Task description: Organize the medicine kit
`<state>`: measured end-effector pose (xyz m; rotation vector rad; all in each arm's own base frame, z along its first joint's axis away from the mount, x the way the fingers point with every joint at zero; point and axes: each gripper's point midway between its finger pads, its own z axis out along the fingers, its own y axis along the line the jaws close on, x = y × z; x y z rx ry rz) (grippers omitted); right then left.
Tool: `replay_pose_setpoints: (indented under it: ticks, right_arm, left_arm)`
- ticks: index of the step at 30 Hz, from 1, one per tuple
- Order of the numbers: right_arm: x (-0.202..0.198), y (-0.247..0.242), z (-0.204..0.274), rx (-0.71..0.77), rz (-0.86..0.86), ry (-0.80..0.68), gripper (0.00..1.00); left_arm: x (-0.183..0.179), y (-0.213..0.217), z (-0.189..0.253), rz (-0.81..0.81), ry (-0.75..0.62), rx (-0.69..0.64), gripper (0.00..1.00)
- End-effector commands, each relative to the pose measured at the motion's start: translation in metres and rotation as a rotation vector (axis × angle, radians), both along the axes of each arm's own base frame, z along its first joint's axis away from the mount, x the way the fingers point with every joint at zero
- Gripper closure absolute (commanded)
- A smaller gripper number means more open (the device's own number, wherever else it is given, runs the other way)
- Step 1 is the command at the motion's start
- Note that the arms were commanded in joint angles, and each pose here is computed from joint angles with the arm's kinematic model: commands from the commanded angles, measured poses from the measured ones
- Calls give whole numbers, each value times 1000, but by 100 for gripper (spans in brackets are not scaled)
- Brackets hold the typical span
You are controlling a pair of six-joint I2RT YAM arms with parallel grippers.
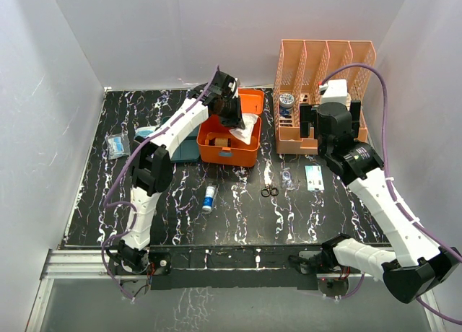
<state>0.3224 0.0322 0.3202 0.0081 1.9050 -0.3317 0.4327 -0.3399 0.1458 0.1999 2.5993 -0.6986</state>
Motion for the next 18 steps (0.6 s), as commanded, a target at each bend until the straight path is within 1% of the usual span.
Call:
replay_pose_setpoints:
  ticks: [1,2,6,11,12,14,16,18]
  right_arm:
    - [-4,-8,7,14,-43,-34,2]
    - [-4,-8,7,12,-47,-33,2]
    - [-6,-11,10,6,-60,-37,2]
    - [-7,-13,6,1,-69,-33,2]
    - [-7,-14,5,3,-70,-34,2]
    - [-6,-13,3,4,-69,-32,2]
    - [-5,-12,2,5,-66,-31,2]
    - [-4,-11,2,7,-64,-32,2]
  left_arm:
    - [-5,-4,32,88,28,-102,100]
    - [-11,-5,24,98,61,-110,100]
    - [-18,-5,13,122,108,-125,100]
    - [-19,-5,2,133,128,-117,100]
    - [-17,-4,1,135,125,-114,97]
    - [-14,-7,1,124,114,-115,75]
    - [-11,-8,3,112,100,-114,60]
    - [-8,-9,6,102,86,-114,53]
